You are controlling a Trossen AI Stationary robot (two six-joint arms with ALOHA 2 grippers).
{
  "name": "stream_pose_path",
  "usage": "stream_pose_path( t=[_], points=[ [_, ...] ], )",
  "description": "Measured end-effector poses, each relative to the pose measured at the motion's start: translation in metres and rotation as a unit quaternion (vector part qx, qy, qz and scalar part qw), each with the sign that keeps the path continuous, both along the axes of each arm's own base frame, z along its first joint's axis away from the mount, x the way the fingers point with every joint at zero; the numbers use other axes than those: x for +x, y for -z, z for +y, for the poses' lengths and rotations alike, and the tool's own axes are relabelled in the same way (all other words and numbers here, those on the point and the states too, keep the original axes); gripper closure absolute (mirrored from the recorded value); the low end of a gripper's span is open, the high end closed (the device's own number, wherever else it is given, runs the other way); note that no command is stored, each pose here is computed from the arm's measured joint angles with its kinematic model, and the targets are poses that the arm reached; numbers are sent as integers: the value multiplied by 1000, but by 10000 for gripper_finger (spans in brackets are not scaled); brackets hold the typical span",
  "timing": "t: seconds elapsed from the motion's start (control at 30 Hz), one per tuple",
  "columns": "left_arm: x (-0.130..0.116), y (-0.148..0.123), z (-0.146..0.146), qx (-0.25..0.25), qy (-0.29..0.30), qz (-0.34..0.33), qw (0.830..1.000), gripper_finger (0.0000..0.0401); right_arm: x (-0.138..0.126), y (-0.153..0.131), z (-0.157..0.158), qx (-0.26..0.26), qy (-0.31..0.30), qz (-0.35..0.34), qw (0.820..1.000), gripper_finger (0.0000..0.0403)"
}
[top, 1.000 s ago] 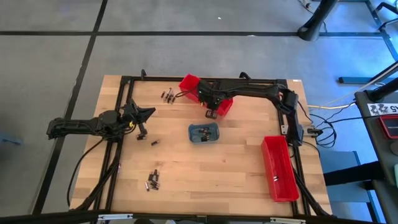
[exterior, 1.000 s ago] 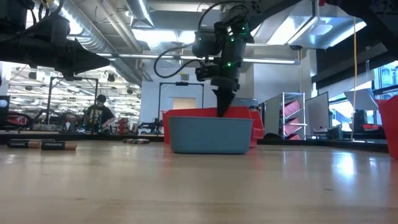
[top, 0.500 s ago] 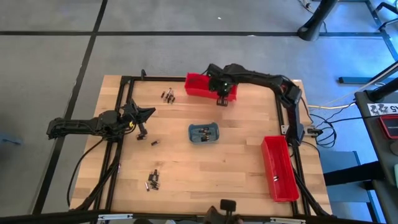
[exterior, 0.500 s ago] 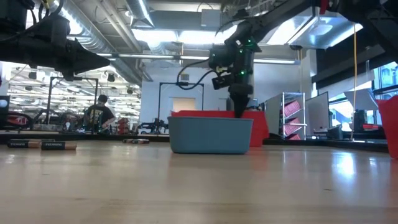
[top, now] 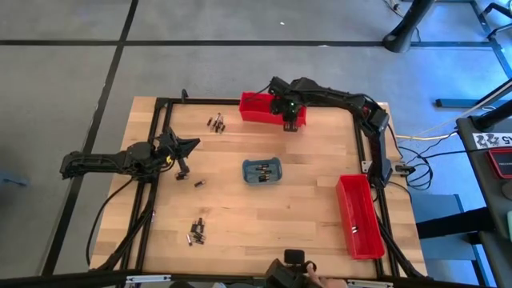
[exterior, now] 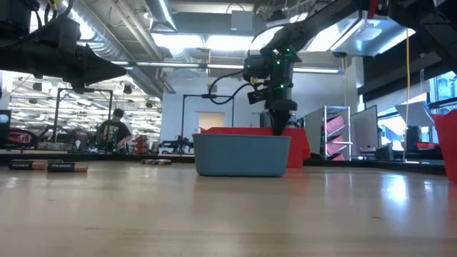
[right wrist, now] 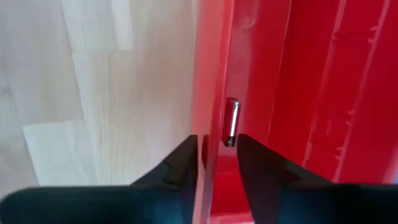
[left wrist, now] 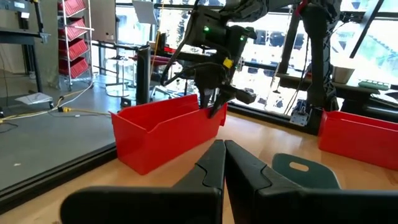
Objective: Sort batteries
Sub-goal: Adjust the top red bin, then put the black battery into the top red bin
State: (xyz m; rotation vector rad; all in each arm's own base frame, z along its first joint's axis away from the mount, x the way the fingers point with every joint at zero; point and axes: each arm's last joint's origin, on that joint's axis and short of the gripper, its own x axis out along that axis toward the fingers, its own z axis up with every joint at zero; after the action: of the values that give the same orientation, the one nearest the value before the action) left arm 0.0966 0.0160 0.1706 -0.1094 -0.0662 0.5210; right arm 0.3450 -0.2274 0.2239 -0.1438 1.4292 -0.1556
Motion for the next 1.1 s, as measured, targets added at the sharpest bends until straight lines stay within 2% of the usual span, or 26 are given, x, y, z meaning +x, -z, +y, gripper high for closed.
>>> stream_pose_path(
  t=[0.1,0.23,0.37,0.5,0.6,0.67,0.8,0.9,0.97,1.0,1.1],
  points=[
    [0,0,0,-4,0,-1,1000,400,3,-15,3,-19,10,7,1000,255],
    [0,2,0,-20,1,-4,1000,400,9,-37,17,-52,3,24,998,245],
    [0,2,0,-52,2,-21,998,400,9,-66,34,-80,-6,-11,997,250],
    [0,2,0,-79,3,-37,996,400,3,-83,48,-74,13,-62,995,261],
    [0,2,0,-80,4,-37,996,400,-7,-77,63,-49,17,-98,994,271],
    [0,2,0,-80,4,-37,996,400,-13,-61,79,-33,24,-123,992,278],
    [0,2,0,-67,4,-29,997,400,-21,-33,120,-40,10,-214,976,289],
    [0,2,0,-58,4,-25,998,400,-16,-15,146,-62,-22,-326,943,292],
    [0,1,0,-57,4,-25,998,400,-8,-4,158,-81,-46,-415,905,292],
    [0,1,0,-59,4,-27,998,400,-5,-1,162,-97,-61,-459,881,292],
    [0,-4,0,-69,7,-63,996,400,6,4,168,-140,-81,-589,792,292]
  ],
)
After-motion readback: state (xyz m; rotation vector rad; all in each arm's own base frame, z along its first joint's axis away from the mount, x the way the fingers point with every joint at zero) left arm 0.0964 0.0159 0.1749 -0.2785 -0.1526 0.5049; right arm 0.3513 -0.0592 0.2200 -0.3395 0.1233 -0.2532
